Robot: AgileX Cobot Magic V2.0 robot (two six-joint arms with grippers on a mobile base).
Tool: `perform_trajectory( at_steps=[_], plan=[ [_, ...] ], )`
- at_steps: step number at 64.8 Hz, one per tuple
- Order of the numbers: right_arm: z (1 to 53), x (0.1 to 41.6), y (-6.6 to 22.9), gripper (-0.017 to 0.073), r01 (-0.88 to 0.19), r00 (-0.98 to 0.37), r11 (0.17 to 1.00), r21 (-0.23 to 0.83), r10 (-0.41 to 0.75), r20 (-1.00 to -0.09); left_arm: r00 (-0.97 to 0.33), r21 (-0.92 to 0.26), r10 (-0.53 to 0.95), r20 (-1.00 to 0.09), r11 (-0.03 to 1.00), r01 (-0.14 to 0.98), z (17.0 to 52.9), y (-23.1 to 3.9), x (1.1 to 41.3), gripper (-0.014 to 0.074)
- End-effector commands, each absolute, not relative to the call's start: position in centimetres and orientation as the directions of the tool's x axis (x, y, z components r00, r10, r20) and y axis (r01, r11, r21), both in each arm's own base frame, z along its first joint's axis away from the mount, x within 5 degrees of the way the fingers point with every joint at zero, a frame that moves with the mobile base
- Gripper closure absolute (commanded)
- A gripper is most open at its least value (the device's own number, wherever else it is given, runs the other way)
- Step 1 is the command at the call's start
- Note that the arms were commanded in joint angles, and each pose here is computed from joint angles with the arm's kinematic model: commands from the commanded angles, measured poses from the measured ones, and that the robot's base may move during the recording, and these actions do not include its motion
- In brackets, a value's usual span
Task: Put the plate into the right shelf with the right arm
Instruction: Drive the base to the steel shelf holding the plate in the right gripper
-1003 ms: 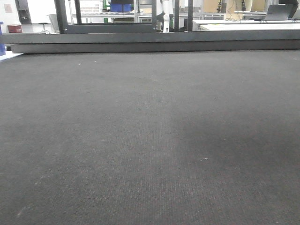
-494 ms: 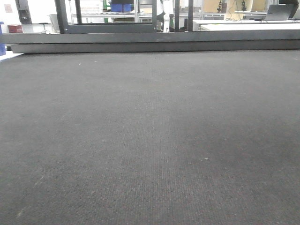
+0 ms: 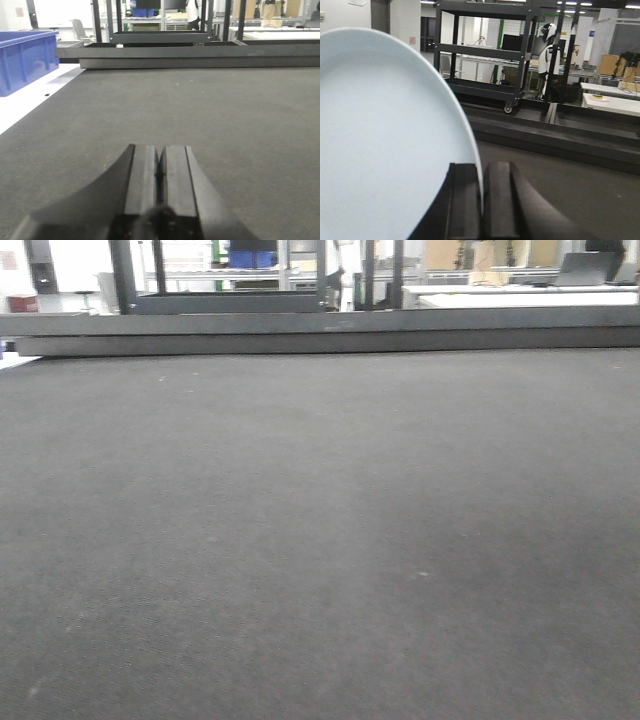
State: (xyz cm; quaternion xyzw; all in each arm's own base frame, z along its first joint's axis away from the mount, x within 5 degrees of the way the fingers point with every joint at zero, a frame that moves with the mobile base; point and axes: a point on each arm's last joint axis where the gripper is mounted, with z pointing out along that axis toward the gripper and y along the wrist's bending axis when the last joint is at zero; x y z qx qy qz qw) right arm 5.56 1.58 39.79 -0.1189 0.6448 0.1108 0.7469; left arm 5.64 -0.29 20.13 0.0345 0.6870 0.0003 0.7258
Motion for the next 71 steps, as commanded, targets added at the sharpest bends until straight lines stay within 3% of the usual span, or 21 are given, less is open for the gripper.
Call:
perform_trajectory(
  at_steps=[1, 71],
  plan=[
    [41.4, 5.18, 1.59, 0.0505, -0.322, 0.252, 0.945, -0.062, 0.022, -0.968, 0.138, 0.044, 0.04, -0.99, 0.999, 0.026, 20.64, -0.13, 5.53, 0.064],
    [41.36, 5.02, 1.49, 0.0505, -0.32, 0.249, 0.946, -0.061, 0.022, -0.968, 0.138, 0.044, 0.04, -0.99, 0.999, 0.026, 20.64, -0.13, 5.53, 0.064]
  ],
)
